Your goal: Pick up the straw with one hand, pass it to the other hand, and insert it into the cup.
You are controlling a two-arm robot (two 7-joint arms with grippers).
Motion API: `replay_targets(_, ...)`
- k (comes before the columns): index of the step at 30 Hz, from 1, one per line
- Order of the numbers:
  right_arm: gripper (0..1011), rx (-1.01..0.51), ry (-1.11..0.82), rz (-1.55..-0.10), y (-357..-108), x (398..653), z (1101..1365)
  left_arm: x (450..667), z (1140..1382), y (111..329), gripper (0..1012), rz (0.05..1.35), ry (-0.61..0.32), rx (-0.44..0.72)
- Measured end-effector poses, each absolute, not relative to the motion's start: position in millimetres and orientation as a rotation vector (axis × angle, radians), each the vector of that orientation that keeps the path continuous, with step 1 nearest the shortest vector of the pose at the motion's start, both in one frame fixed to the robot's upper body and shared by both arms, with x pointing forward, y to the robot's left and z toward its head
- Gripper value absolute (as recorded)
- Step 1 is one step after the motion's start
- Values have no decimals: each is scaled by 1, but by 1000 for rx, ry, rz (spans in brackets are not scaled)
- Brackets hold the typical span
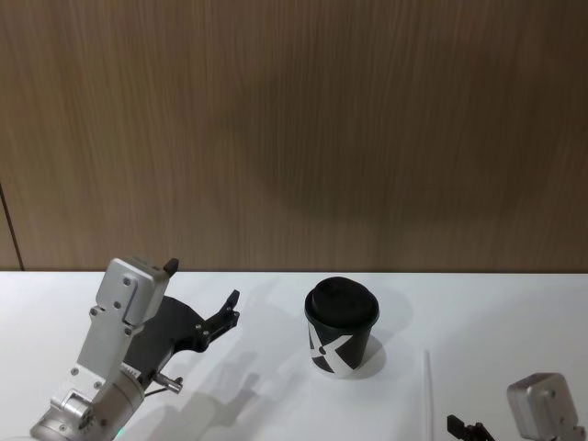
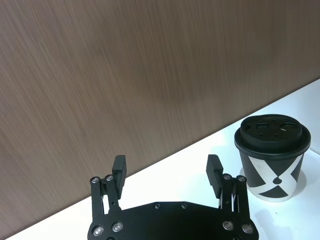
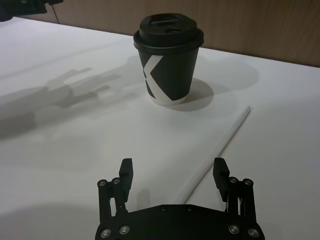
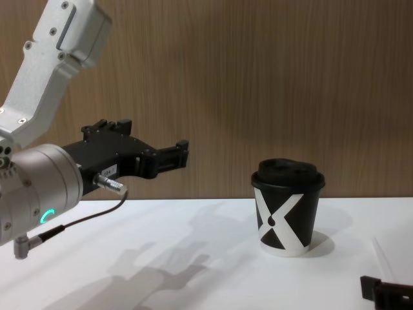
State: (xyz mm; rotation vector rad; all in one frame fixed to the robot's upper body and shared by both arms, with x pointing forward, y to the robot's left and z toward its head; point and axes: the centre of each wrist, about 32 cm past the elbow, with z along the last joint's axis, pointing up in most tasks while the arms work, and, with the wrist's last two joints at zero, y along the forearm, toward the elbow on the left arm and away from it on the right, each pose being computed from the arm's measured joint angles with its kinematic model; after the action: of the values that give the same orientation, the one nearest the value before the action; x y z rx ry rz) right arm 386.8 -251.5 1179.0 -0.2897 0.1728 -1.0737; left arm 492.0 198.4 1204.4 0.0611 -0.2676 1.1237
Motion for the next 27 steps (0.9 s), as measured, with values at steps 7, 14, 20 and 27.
replay_targets(7,1001,-301,196,-1071,-252,386,1180,492,1204,198,1003,1124,-268,61)
replay_targets(14,1001,-312,218,-1063,-253,386,1182,492,1204,198,1003,1124,-268,61)
replay_targets(20,1001,-322,241,-1056,-254,386,1183,492,1204,198,1003,1124,-268,61)
replay_targets(27,1001,-331,266,-1048,-254,387,1184,492,1204,198,1003,1124,-268,61)
